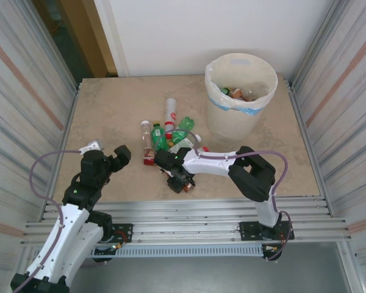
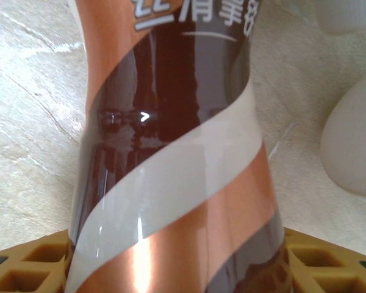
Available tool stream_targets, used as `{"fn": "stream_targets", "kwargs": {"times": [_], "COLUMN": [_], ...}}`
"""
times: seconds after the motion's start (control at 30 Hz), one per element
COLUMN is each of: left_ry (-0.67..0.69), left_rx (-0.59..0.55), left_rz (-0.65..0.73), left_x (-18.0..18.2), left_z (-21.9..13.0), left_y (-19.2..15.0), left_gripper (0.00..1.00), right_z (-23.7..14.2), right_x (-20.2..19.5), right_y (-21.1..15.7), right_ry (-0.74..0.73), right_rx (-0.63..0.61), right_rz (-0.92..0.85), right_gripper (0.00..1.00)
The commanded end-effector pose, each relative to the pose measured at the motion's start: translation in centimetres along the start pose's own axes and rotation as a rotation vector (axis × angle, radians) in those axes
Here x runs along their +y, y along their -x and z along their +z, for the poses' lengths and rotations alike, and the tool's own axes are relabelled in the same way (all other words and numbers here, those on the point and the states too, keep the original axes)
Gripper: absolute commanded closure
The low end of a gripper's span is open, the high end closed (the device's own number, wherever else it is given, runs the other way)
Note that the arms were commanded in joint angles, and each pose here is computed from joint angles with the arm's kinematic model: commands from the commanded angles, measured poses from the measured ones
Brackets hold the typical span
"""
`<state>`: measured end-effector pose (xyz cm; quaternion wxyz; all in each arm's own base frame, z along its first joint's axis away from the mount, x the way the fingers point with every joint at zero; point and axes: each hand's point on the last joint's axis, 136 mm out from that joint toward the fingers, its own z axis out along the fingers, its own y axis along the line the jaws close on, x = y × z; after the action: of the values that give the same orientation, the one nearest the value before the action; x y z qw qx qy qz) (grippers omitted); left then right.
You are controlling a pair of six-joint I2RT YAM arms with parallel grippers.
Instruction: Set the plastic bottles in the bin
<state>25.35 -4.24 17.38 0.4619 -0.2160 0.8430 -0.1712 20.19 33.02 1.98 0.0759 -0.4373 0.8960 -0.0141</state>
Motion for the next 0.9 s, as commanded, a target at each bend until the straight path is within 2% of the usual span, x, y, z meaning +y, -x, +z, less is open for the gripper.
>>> {"fn": "stream_targets", "kwargs": {"times": [0.0, 0.37, 0.63, 0.87], "left_ry": [0.005, -0.017, -0.035, -0.083], "left_rx": [-0.022, -0.037, -0.054, -0.028], "left_rz": [0.009, 0.024, 0.039, 0.062], "left_x": [-0.1, -0.7, -1.0, -1.9], "left_z": [-0.5, -0.7, -1.0, -0.6], "left_y": [0.9, 1.4, 1.7, 1.3], "left_gripper": [0.01, 0.01, 0.01, 0.01], "right_z": [0.4, -6.1, -13.1, -20.5], "right_x": [-0.3, -1.5, -2.8, -6.5], "right_y": [-0.4, 1.2, 1.7, 2.8], "right_ry": [-0.015, -0.081, -0.075, -0.088], "right_rx": [0.039, -0.085, -0.237, -0.421], "right_rz": [-0.019, -0.002, 0.068, 0.188], "right_gripper": [0.52, 0.69, 0.75, 0.78]}}
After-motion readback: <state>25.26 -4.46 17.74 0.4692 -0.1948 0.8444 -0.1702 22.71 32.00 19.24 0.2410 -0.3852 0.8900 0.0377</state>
